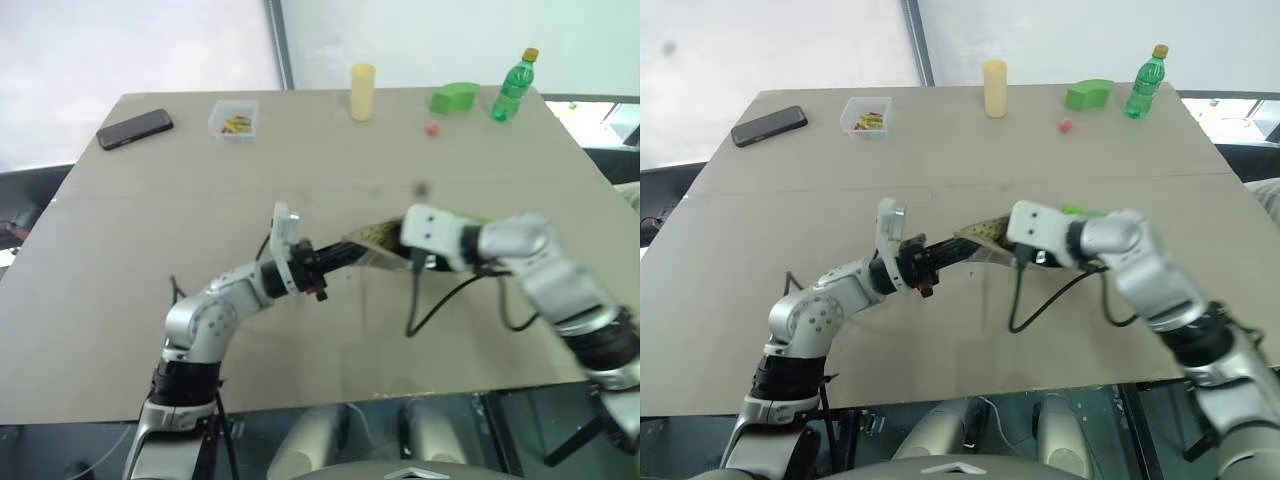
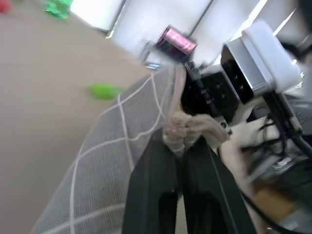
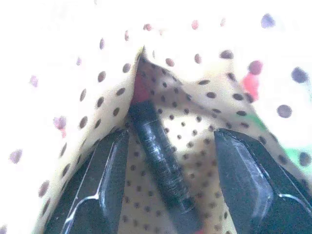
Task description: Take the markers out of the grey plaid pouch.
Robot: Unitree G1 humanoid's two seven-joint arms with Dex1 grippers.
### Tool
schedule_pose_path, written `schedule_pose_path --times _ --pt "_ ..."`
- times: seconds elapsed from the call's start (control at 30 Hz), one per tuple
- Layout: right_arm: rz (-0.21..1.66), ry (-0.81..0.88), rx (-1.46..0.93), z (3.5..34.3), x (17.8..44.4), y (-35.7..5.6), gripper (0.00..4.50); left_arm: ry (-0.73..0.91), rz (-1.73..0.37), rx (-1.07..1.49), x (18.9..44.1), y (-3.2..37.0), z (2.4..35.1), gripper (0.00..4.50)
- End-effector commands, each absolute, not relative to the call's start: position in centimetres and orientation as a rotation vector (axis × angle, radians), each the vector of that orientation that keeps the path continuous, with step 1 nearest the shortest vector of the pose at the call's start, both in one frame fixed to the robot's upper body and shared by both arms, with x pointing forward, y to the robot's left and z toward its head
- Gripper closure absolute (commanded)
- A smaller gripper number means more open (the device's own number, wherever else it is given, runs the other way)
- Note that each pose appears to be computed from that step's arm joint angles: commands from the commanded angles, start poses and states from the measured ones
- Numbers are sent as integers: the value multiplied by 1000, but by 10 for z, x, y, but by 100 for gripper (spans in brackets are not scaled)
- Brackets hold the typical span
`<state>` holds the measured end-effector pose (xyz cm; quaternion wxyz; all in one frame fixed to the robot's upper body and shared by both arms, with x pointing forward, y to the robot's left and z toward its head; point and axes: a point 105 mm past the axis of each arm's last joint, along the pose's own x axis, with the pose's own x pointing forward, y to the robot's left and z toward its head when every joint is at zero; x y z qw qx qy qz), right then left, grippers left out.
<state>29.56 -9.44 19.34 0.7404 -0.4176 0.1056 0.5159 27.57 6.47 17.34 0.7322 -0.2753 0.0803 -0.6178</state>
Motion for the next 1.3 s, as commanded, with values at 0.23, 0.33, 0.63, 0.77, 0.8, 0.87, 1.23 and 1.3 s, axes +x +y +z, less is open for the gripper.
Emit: schedule_pose_path --times 0.23,0.33,0.63,0.77,0.8,0.87,1.23,1.3 --pt "1182 492 -905 158 278 -110 165 217 -1244 -577 277 77 150 450" --pt "1175 548 -930 126 282 -107 165 262 -1162 -547 278 85 122 450" --pt "1085 529 -1037 109 302 -106 165 213 -1117 -439 276 94 113 450" --pt "1030 536 -1081 112 302 -113 165 158 -1160 -278 266 92 114 450" --pt "1020 535 -1084 112 300 -113 165 135 -1169 -235 263 92 114 450" --pt "1013 536 -1091 109 294 -113 165 106 -1183 -170 258 90 114 450" --pt "878 544 -992 96 290 -127 427 4 -1187 18 245 86 135 450" --pt "889 478 -919 112 289 -122 427 -20 -1195 62 236 85 140 450"
